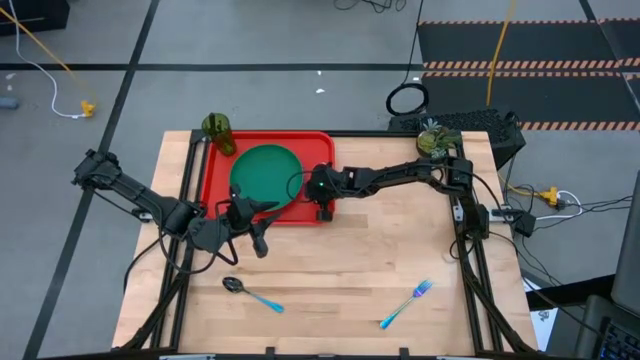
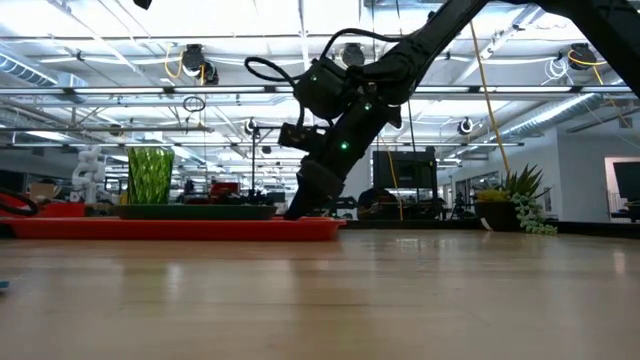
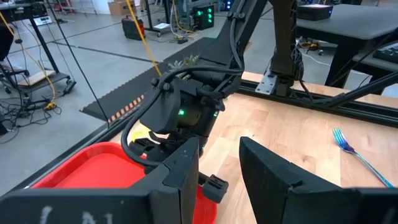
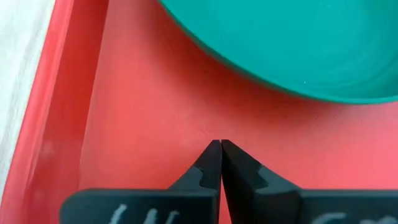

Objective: Pick and place plate/cup/fork/spoon on tray
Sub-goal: Put the green plate on the orange tray to the bottom left of the green cup

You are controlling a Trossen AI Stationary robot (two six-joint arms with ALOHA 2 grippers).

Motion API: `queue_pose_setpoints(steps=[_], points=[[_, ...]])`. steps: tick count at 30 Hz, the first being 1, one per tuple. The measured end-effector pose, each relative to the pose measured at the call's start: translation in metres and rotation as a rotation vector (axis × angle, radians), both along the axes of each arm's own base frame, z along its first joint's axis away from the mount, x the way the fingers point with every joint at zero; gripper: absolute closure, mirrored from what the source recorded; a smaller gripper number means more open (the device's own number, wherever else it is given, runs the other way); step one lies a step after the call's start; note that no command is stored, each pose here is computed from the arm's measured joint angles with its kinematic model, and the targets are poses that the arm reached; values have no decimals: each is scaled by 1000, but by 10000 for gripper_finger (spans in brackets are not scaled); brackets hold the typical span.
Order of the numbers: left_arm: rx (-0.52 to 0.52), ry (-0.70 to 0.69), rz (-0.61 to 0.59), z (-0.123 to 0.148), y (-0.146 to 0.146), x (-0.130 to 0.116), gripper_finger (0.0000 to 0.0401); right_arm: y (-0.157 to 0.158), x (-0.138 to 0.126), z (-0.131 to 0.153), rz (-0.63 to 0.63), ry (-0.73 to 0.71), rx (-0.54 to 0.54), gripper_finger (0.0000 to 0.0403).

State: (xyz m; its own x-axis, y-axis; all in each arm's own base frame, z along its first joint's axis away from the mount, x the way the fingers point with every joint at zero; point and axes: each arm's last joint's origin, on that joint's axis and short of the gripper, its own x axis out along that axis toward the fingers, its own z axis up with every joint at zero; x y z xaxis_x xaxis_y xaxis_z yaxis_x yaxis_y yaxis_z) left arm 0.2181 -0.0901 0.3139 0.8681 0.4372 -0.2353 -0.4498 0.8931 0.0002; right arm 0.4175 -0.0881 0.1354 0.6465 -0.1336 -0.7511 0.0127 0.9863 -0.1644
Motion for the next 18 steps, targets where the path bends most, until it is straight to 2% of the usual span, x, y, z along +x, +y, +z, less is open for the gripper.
queue_pose_setpoints(steps=[11,18], points=[[1,1,0,0,0,0,281,-1,7,6,-3,-108,-19,402],[-2,-1,1,0,0,0,281,-7,6,7,-15,-114,-26,403]])
